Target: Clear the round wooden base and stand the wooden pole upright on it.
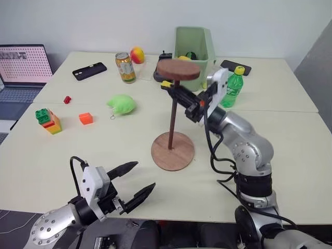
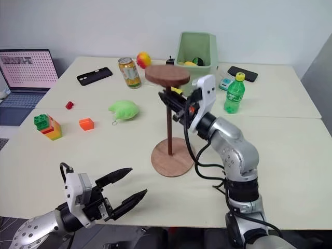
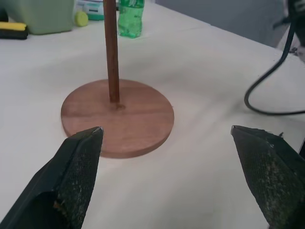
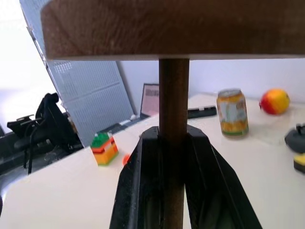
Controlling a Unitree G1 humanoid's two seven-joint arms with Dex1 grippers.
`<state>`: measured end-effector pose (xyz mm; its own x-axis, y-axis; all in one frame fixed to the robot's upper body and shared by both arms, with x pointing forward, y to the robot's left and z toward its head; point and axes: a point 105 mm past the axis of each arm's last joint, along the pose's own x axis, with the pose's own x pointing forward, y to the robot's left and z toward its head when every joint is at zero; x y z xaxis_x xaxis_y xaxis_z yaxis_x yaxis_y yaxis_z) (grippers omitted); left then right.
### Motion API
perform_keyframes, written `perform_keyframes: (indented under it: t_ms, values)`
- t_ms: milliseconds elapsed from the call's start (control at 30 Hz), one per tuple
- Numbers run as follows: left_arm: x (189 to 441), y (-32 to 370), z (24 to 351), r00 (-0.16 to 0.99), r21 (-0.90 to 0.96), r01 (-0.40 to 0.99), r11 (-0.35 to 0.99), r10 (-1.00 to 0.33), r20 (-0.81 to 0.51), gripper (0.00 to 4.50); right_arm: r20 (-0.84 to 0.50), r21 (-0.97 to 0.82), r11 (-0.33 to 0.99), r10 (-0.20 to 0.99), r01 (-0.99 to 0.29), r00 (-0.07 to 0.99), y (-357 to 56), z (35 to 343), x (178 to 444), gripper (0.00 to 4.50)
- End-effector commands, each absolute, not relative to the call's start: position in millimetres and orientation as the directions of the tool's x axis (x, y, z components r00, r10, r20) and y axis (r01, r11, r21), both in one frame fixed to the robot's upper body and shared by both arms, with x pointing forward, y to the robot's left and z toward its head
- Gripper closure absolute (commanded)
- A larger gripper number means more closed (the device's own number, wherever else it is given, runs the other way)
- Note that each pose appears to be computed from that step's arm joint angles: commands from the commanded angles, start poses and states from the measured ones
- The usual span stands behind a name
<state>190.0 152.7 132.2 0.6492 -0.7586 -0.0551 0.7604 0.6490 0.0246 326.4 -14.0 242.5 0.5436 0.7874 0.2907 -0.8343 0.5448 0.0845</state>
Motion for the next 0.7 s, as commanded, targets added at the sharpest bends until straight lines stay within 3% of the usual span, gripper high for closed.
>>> perform_keyframes:
  t_ms: [33, 333, 467, 567, 700]
  values:
    - [191, 150, 137, 0.633, 0.051, 0.774, 0.631, -0.773, -0.041, 0.00, 0.332, 0.028, 0.545, 0.785, -0.838, 0.522, -13, 254, 320, 4.27]
    - [192, 151, 140, 0.636, 0.067, 0.771, 0.633, -0.771, -0.035, 0.00, 0.319, -0.062, 0.555, 0.798, -0.829, 0.511, -12, 247, 319, 4.27]
    - [194, 152, 142, 0.642, 0.082, 0.765, 0.639, -0.766, -0.027, 0.00, 0.329, -0.189, 0.518, 0.834, -0.834, 0.443, -5, 246, 307, 4.27]
    - [194, 153, 142, 0.639, 0.091, 0.767, 0.635, -0.768, -0.029, 0.00, 0.298, -0.243, 0.462, 0.872, -0.853, 0.388, 3, 230, 294, 4.27]
    - [196, 155, 140, 0.634, 0.095, 0.772, 0.629, -0.773, -0.037, 0.00, 0.250, -0.171, 0.467, 0.872, -0.868, 0.420, 7, 203, 299, 4.27]
